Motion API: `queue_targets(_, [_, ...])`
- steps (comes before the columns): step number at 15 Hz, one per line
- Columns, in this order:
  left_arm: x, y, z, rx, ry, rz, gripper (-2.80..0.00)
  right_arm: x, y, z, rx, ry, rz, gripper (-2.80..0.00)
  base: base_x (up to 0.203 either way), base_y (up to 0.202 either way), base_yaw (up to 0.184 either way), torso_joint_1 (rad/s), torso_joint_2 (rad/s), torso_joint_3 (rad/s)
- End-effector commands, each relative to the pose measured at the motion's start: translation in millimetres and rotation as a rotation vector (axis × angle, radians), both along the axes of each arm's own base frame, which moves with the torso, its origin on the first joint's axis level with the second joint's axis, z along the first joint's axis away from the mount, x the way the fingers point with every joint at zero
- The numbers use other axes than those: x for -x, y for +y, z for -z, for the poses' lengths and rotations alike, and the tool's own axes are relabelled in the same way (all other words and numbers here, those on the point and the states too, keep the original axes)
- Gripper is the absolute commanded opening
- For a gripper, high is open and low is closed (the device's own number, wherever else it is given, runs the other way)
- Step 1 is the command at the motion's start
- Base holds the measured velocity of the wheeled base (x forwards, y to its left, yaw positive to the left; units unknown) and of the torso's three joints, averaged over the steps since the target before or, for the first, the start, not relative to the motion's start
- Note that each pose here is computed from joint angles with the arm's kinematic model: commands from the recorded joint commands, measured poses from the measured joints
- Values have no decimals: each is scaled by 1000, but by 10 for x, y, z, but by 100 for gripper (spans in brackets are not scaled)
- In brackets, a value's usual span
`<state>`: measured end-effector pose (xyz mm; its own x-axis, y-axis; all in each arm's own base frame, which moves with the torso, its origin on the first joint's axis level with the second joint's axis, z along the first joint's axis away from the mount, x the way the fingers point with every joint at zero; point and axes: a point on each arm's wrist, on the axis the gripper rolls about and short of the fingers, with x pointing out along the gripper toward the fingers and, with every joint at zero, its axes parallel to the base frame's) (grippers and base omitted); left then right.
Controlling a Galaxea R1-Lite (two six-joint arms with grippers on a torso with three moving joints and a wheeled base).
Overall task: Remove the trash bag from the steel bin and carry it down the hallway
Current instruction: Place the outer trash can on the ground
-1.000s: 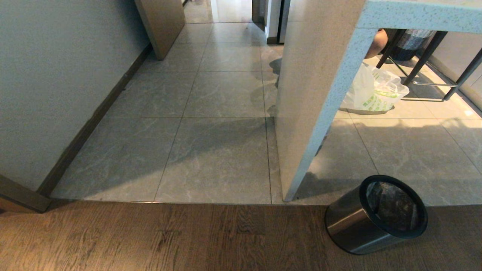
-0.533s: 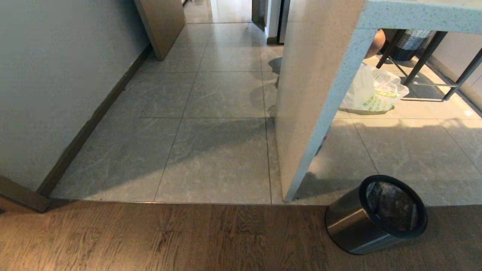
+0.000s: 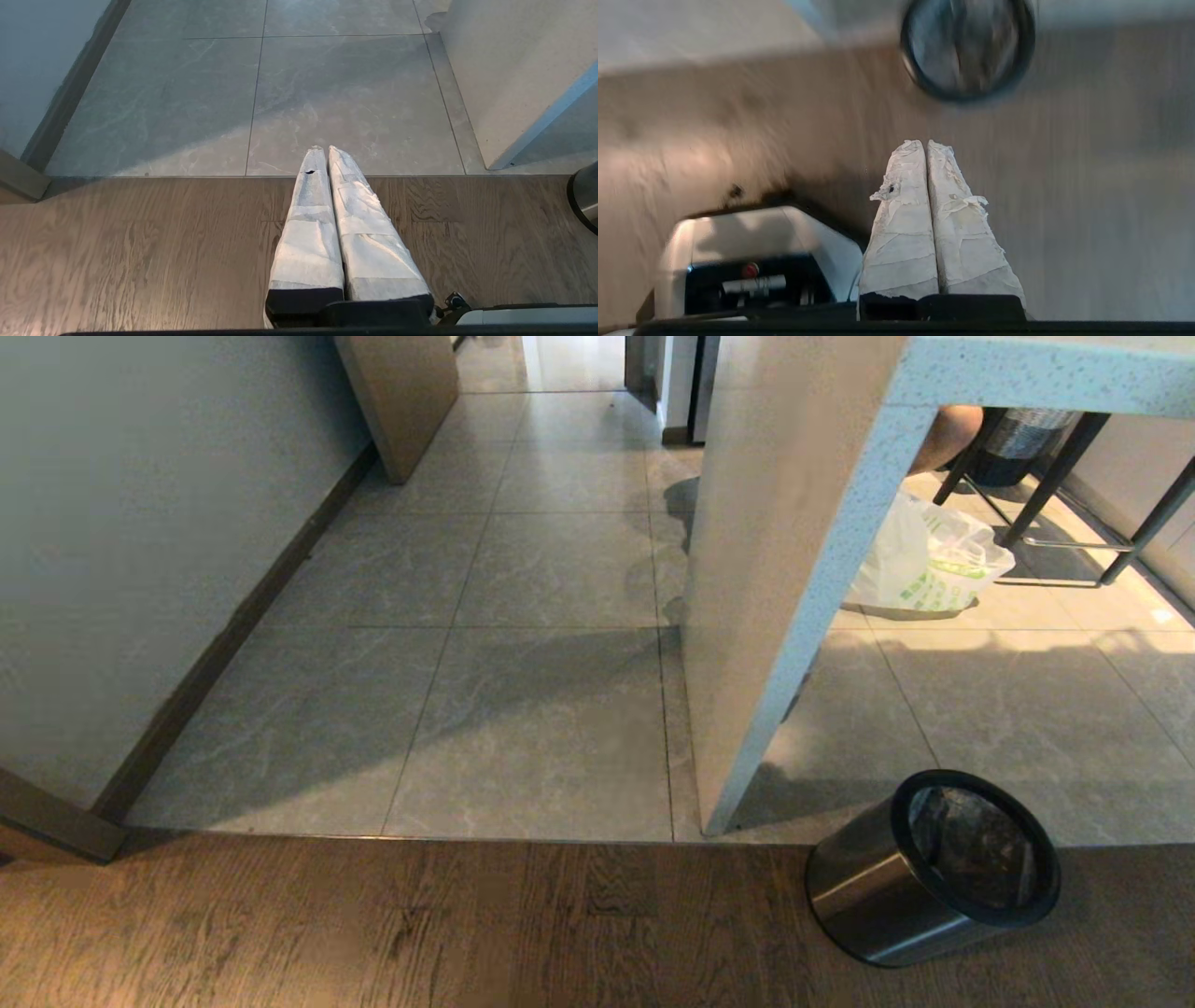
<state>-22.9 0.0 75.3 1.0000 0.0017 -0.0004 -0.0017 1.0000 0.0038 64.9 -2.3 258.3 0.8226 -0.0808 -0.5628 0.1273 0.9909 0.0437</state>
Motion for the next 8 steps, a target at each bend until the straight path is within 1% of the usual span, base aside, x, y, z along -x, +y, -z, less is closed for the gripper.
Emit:
queue_targets(1, [-2, 0, 3, 0, 3, 0, -280, -648, -36, 210, 2, 240, 47, -280, 0, 0, 0, 0, 0, 0])
queue_targets(3, [-2, 0, 3, -1, 3, 0, -280, -1068, -166, 466, 15, 369, 160, -280, 0, 0, 0, 0, 0, 0])
queue_targets(4, [-2, 0, 4, -1, 3, 0, -280, -1280, -275, 620, 10, 397, 216, -280, 0, 0, 0, 0, 0, 0])
queue_targets(5, [-2, 0, 2, -1, 2, 0, -280, -1444, -365, 760, 0, 397, 249, -280, 0, 0, 0, 0, 0, 0])
queue_targets(6, [-1, 0, 0, -1, 1, 0, -280, -1577, -436, 914, -14, 394, 262, -280, 0, 0, 0, 0, 0, 0])
queue_targets(8, [-1, 0, 0, -1, 1, 0, -280, -1762, -503, 1152, -35, 400, 250, -280, 0, 0, 0, 0, 0, 0])
